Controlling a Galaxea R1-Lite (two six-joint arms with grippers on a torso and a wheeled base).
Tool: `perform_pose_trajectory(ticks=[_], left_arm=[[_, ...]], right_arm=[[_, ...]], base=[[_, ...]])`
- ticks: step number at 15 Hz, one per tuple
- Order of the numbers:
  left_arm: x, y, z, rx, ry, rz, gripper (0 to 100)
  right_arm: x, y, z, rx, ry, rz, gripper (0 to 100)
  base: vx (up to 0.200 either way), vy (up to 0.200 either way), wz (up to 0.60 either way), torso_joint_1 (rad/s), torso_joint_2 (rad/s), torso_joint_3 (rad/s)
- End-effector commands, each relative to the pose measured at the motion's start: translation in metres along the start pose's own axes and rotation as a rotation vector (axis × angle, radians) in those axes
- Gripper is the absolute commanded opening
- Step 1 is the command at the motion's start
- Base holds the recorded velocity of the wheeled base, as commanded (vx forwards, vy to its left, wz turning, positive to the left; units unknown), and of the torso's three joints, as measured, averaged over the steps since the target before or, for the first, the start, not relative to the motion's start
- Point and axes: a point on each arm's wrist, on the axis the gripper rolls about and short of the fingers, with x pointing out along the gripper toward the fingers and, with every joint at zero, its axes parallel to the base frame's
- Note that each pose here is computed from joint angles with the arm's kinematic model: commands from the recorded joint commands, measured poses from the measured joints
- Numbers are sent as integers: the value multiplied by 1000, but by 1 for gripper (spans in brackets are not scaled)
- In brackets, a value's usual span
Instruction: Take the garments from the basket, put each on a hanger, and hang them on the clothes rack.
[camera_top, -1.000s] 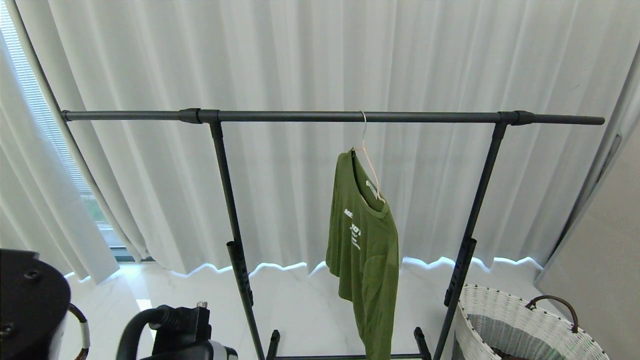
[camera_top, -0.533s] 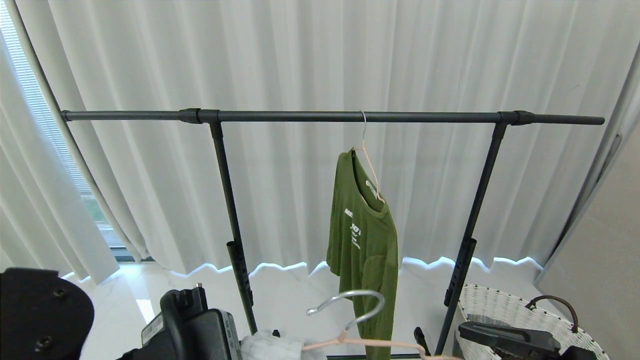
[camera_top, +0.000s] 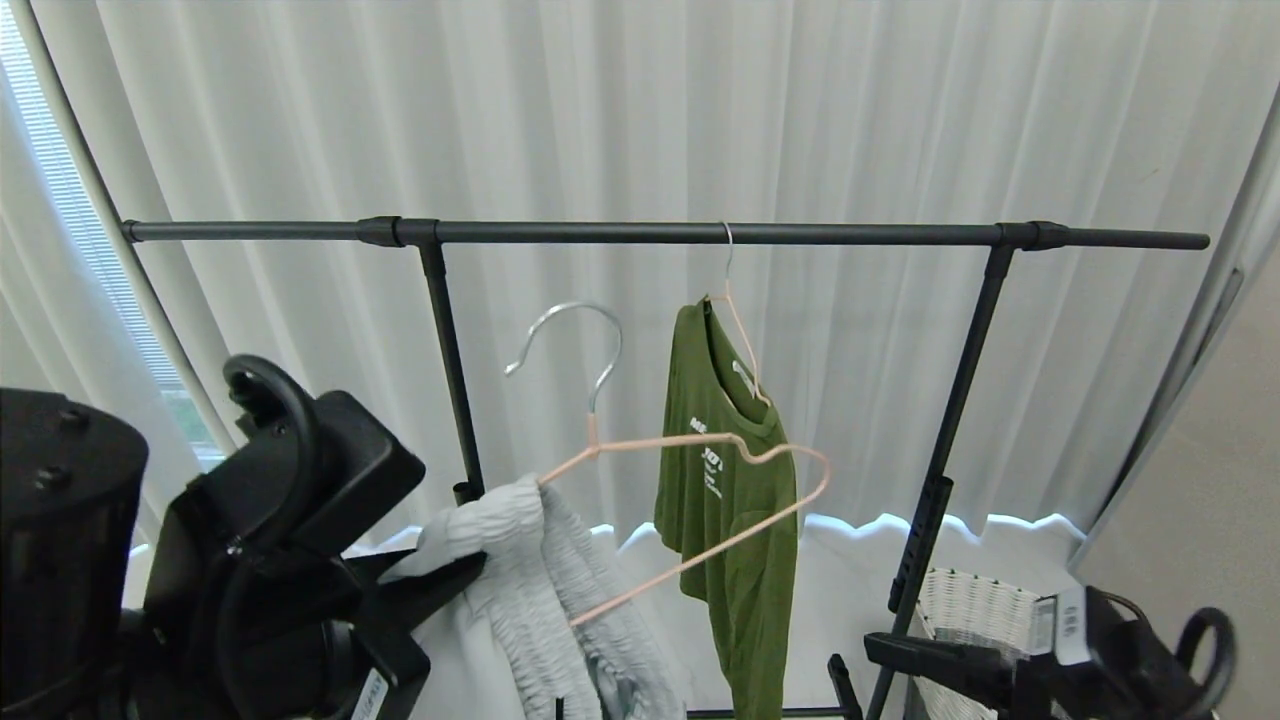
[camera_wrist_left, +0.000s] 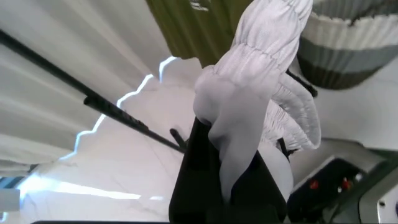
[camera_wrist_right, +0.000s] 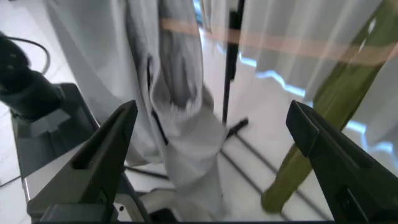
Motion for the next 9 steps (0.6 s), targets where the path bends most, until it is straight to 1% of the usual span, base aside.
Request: perform_pose_trajectory(ticks=[1,2,4,5,6,7,8,9], left_arm=[[-2,9,13,-33,-39,36,0],[-4,11,20,-40,-59,41,0],[-7,13,27,-69,-88,40,0],[-8,14,29,-76,-97,41,0],[-8,14,31,-79,-102,40,0],[-9,14,32,-81,-109,41,0],[-10,15,33,-82,-114,40,0],[-10,15,33,-82,-114,40,0]], right_arm=[[33,-3,-12,78,103,-63,100],[46,-2,-9,126,112,-73,100],[65,0,-1,170,173,-107,100],[75,2,10,204,199,-132,100],[86,5,22,252,183,-149,100],[99,5,29,280,147,-191,100],[111,3,31,282,125,-243,100],[116,2,31,287,118,-263,100]], base=[[0,0,0,0,0,0],[0,0,0,0,0,0],[0,0,0,0,0,0],[0,0,0,0,0,0],[0,0,0,0,0,0],[0,0,0,0,0,0],[0,0,0,0,0,0],[0,0,0,0,0,0]])
